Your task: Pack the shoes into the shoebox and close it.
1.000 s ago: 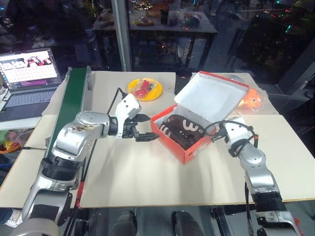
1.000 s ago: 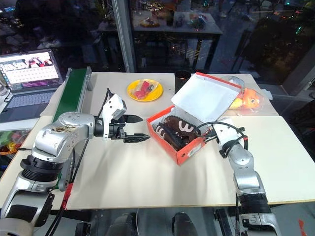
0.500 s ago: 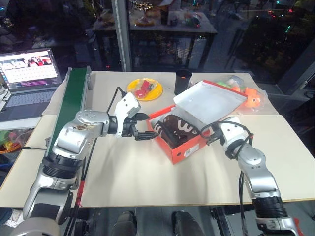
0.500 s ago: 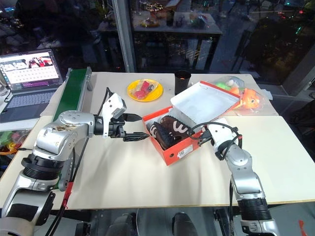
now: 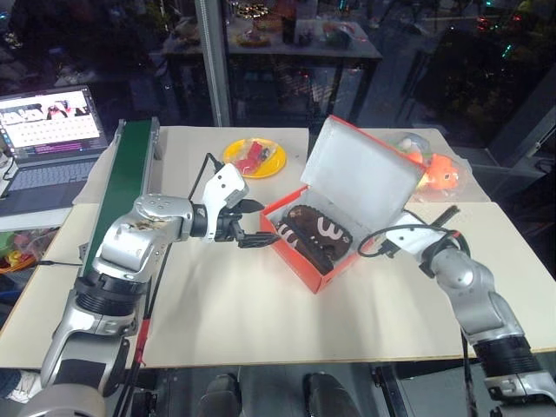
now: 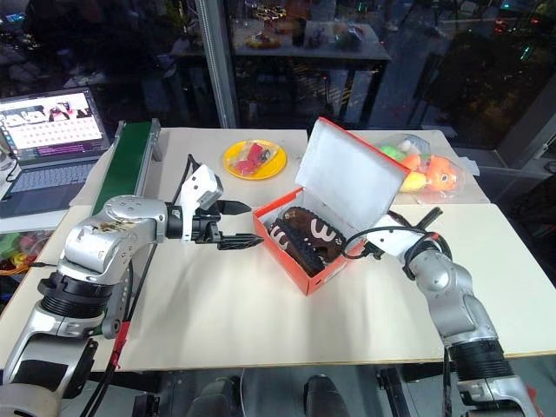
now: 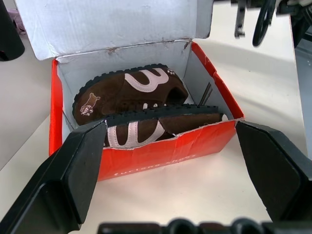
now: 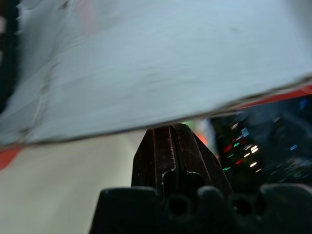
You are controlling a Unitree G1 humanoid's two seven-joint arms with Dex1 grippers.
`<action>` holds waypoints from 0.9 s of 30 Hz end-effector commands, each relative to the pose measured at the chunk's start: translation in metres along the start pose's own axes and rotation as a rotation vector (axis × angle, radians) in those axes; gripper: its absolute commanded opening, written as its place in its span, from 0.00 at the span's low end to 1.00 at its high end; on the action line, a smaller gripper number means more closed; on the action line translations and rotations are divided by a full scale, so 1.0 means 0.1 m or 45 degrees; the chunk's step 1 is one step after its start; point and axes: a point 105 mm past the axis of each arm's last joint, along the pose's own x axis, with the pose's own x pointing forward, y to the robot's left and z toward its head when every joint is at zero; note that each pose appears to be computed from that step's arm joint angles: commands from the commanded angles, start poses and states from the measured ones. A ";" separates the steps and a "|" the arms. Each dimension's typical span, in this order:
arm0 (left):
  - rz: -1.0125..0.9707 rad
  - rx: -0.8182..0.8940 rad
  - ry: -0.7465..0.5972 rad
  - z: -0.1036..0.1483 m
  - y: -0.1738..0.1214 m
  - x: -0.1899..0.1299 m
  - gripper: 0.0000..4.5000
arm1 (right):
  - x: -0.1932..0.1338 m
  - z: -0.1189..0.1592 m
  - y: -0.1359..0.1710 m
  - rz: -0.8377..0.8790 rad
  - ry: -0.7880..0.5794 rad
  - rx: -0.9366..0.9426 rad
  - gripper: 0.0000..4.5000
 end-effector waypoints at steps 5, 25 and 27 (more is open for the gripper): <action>0.008 0.058 -0.038 0.12 0.00 -0.02 1.00 | 0.05 0.45 -0.30 -0.030 -0.180 0.407 0.01; 0.055 0.027 -0.039 0.04 -0.02 -0.08 1.00 | 0.03 1.24 0.63 0.769 -0.205 1.217 0.01; 0.064 0.019 -0.036 0.01 -0.02 -0.08 1.00 | 0.19 1.14 0.75 0.733 -0.132 1.143 0.01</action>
